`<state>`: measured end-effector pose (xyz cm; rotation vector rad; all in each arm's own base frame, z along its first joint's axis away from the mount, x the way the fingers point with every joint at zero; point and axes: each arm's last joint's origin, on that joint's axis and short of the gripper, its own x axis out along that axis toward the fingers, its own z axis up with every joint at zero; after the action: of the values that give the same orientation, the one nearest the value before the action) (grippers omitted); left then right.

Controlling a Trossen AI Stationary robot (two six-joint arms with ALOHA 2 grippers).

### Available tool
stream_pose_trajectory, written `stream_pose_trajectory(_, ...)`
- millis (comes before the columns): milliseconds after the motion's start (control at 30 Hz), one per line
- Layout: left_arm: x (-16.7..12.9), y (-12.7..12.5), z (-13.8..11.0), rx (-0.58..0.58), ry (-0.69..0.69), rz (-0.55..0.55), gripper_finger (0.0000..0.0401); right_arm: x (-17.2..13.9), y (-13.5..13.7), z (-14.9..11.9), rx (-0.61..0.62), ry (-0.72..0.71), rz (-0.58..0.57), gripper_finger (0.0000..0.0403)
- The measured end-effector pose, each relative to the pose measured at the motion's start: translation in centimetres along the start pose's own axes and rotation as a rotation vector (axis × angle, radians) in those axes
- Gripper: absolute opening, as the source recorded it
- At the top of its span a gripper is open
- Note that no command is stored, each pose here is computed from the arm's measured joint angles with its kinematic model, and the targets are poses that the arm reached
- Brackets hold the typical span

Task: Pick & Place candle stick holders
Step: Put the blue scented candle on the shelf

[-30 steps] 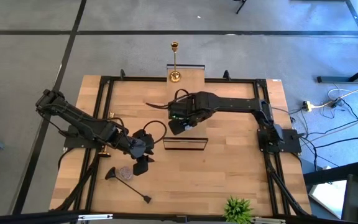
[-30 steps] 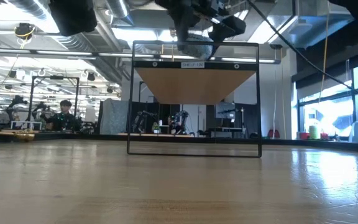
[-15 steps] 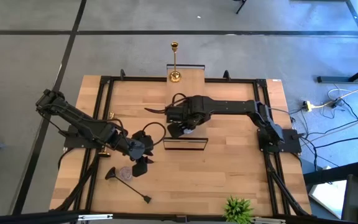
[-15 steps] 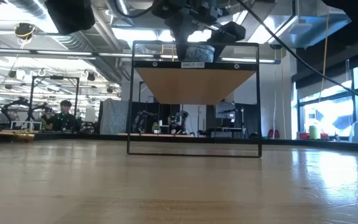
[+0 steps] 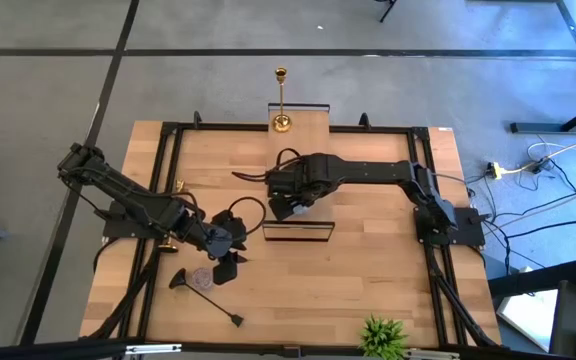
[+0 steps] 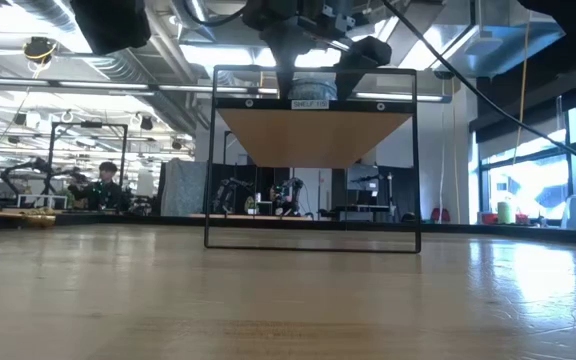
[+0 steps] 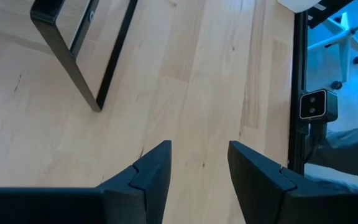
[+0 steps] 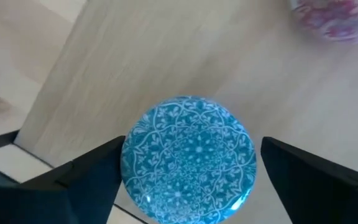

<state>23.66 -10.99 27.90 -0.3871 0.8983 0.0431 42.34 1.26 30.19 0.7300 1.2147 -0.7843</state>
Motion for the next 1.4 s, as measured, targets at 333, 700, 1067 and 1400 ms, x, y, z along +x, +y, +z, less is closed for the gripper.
stream_pose_trajectory(333,-0.02,-0.12,-0.10,-0.005,0.001,-0.003,0.0155,-0.15,-0.35,-0.21,0.003,0.023,-0.026,0.0371)
stream_pose_trajectory(700,-0.02,-0.12,-0.10,-0.009,0.001,-0.003,0.0155,-0.17,-0.80,-0.09,0.013,-0.032,-0.097,0.0359)
stream_pose_trajectory(1067,-0.02,-0.14,-0.11,-0.009,0.006,-0.009,0.0155,-0.14,-0.90,0.11,0.018,-0.044,-0.102,0.0339)
stream_pose_trajectory(1400,-0.02,-0.16,-0.13,-0.004,0.013,-0.018,0.0155,-0.14,-0.93,0.16,0.027,-0.056,-0.108,0.0338)
